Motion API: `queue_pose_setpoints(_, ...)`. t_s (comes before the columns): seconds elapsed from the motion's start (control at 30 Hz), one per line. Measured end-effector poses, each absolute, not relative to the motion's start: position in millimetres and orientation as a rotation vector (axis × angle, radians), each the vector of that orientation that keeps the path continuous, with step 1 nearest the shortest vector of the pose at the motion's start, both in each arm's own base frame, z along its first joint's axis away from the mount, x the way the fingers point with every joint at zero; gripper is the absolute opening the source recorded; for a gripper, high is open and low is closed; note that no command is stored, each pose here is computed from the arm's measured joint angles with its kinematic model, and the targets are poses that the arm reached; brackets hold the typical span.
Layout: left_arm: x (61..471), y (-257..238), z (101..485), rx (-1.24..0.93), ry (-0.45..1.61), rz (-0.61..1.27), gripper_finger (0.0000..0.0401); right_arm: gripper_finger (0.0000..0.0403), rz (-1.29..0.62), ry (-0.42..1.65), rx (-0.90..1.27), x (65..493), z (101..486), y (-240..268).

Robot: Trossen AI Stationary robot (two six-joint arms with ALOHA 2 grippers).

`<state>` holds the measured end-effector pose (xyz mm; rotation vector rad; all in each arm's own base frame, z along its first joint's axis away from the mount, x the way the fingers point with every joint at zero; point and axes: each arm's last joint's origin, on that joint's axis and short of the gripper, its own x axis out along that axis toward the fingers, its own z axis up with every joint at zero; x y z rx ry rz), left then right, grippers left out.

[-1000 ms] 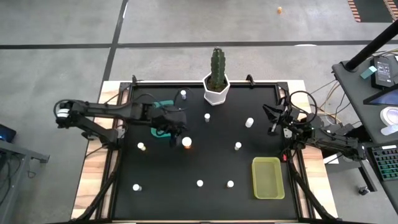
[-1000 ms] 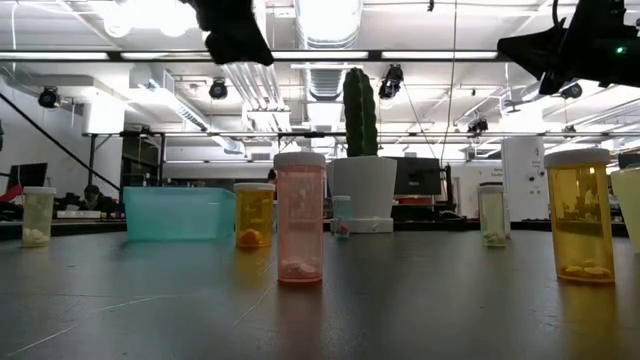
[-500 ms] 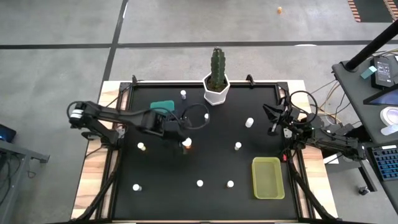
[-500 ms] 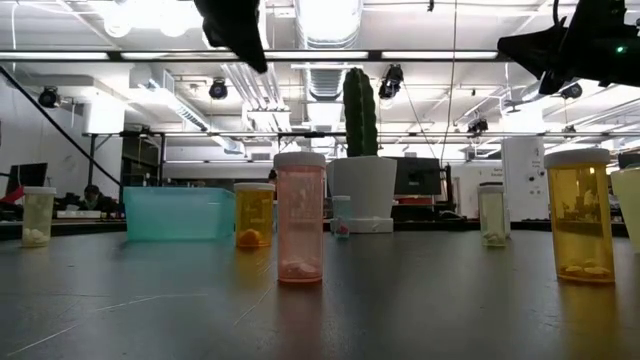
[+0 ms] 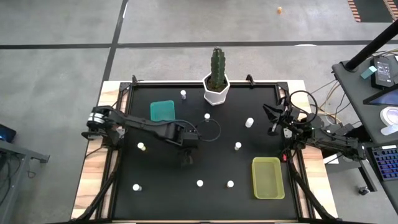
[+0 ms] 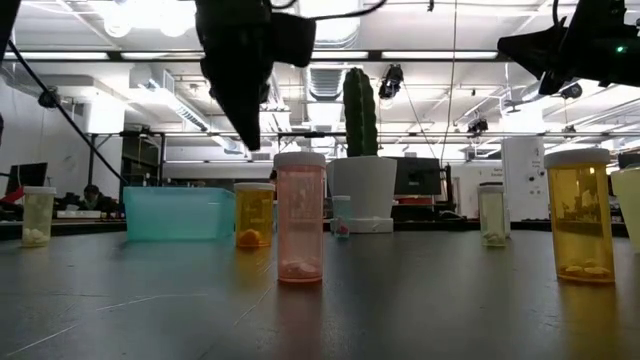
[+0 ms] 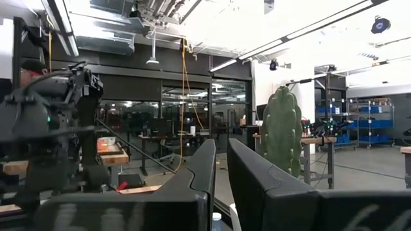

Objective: Pick and place medicine bottles into bin by pill shape (circle, oval)
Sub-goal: Put the orange capsule bottle into the blue bin

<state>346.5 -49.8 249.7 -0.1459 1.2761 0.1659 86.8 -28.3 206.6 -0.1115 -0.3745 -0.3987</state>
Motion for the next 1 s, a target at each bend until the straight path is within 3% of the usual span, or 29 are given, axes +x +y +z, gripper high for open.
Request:
queue_pose_setpoints(0.3, 353.9, -41.0, 234.6, -0.093, 1.317, 0.185, 0.0238, 0.0034, -0.399, -0.374, -0.113, 86.8, 206.6, -28.3)
queue_pose_setpoints(0.43, 352.6, -37.7, 238.7, -0.041, 1.296, 0.215, 0.0287, 0.0034, -0.399, -0.373, -0.114, 86.8, 206.5, -28.3)
queue_pose_setpoints(1.0, 349.5, -15.6, 225.1, -0.058, 1.344, 0.223, 0.0297, 0.0034, -0.401, -0.37, -0.122, 86.9, 206.4, -28.4)
